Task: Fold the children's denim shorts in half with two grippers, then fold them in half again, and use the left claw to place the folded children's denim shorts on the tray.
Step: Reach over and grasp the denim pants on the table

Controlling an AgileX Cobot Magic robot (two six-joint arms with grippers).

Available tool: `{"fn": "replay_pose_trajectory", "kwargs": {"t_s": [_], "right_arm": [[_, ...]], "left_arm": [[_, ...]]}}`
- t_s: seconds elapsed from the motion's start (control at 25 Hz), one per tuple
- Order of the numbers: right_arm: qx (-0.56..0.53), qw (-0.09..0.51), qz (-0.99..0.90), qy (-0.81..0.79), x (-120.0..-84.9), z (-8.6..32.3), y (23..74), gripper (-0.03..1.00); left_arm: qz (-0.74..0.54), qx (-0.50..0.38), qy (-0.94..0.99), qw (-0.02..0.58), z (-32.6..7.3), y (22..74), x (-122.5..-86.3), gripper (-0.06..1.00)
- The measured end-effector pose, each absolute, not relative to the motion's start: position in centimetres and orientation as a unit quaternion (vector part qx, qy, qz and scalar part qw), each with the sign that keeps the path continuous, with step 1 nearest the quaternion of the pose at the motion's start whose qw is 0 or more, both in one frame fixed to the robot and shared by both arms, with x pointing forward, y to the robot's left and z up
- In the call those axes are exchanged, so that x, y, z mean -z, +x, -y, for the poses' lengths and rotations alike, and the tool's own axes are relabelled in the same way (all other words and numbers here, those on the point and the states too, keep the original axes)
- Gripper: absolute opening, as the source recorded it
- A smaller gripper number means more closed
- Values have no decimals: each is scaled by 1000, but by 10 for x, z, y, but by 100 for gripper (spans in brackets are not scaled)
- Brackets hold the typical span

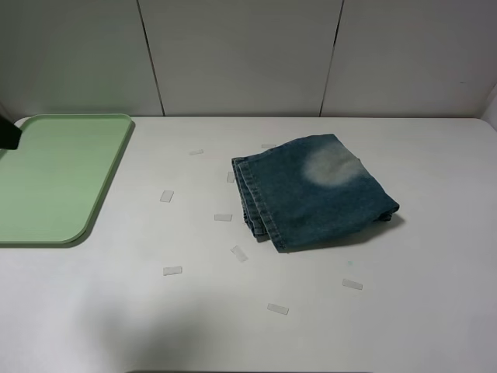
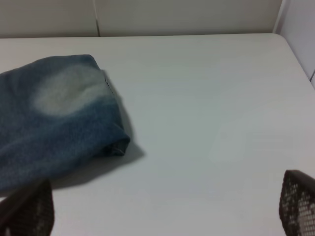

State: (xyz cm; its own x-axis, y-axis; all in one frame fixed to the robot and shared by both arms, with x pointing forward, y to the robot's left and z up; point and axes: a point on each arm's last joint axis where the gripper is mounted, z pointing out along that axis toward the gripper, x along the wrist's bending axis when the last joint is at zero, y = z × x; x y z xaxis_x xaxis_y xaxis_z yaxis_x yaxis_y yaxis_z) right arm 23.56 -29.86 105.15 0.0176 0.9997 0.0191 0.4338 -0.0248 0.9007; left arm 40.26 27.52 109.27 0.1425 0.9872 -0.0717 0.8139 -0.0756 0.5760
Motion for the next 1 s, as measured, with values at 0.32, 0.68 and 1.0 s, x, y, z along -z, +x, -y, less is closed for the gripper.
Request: {"fn": "replay_pose_trajectory", "kwargs": {"t_s": [0.32,0.68,1.0], "right_arm": [[-379,374,-590,608,-1051,299,236,69],[-379,374,-590,608,-1051,299,236,69],[-379,374,-590,608,-1051,299,236,69]], "left_arm": [[-611,-101,739,266,-230,455,-1054,94],[-575,-62,765,282,-162,480,-1004,94],[-574,-45,771,270,-119,500,-962,94]]}}
